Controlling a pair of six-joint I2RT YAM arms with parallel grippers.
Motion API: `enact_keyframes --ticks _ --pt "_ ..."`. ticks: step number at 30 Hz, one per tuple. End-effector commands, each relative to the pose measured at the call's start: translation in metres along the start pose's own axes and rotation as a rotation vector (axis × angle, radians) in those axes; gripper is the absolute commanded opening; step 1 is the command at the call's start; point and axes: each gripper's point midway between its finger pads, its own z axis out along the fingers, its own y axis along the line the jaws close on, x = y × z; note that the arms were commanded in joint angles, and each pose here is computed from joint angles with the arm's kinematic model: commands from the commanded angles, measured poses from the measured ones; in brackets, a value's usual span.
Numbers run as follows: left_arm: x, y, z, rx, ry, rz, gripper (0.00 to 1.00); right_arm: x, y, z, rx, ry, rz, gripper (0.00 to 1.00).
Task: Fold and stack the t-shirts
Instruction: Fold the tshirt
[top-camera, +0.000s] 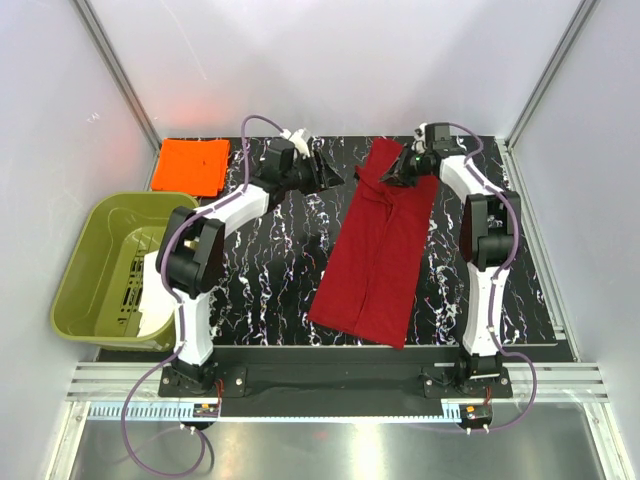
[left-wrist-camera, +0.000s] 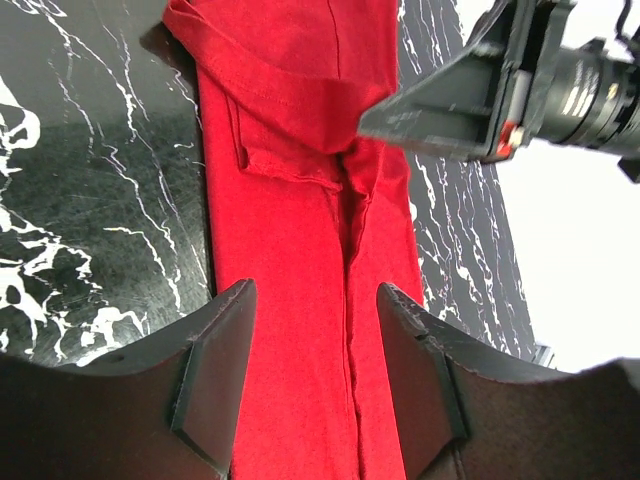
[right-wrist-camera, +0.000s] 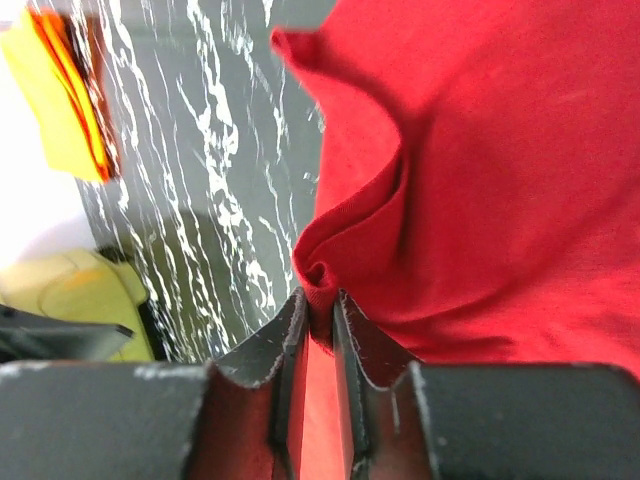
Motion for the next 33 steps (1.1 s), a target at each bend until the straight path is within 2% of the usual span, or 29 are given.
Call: enact_keyframes --ticks 1,3,7,11,14,17,21,23,27,33 --pt "-0.028 -0.012 -0.021 0.000 -0.072 0.006 0.56 0.019 0.027 -0.002 -0.036 0.048 -0.101 0.24" --pt "-0.029 -0.007 -0.022 -0.010 -0.072 -0.025 0.56 0.028 0.028 0.000 -0.018 0.067 -0.126 0.28" --pt "-0.029 0.003 -0.024 -0.025 -0.068 -0.058 0.56 0.059 0.026 0.008 -0.002 0.159 -0.158 0.46" --pt "-0.029 0.007 -0.028 -0.028 -0.062 -0.062 0.56 0.072 0.022 0.008 0.004 0.209 -0.167 0.57" --pt "-0.030 0.009 -0.035 -0.037 -0.064 -0.053 0.56 0.066 0.033 0.006 -0.027 0.210 -0.172 0.61" --pt "-0.032 0.012 -0.043 -0.049 -0.072 -0.052 0.56 0.045 0.055 0.003 -0.079 0.158 -0.163 0.66" --pt "-0.034 0.017 -0.057 -0.073 -0.091 -0.055 0.56 0.008 0.071 0.008 -0.050 0.053 -0.172 0.69" --pt "-0.031 0.018 -0.063 -0.079 -0.090 -0.058 0.56 0.000 0.055 0.024 0.021 0.021 -0.188 0.69" --pt "-0.025 0.022 -0.071 -0.095 -0.091 -0.062 0.55 -0.015 0.043 0.044 0.133 -0.038 -0.319 0.65" --pt "-0.008 0.026 -0.079 -0.084 -0.085 -0.078 0.55 -0.032 0.047 0.072 0.195 -0.157 -0.501 0.70"
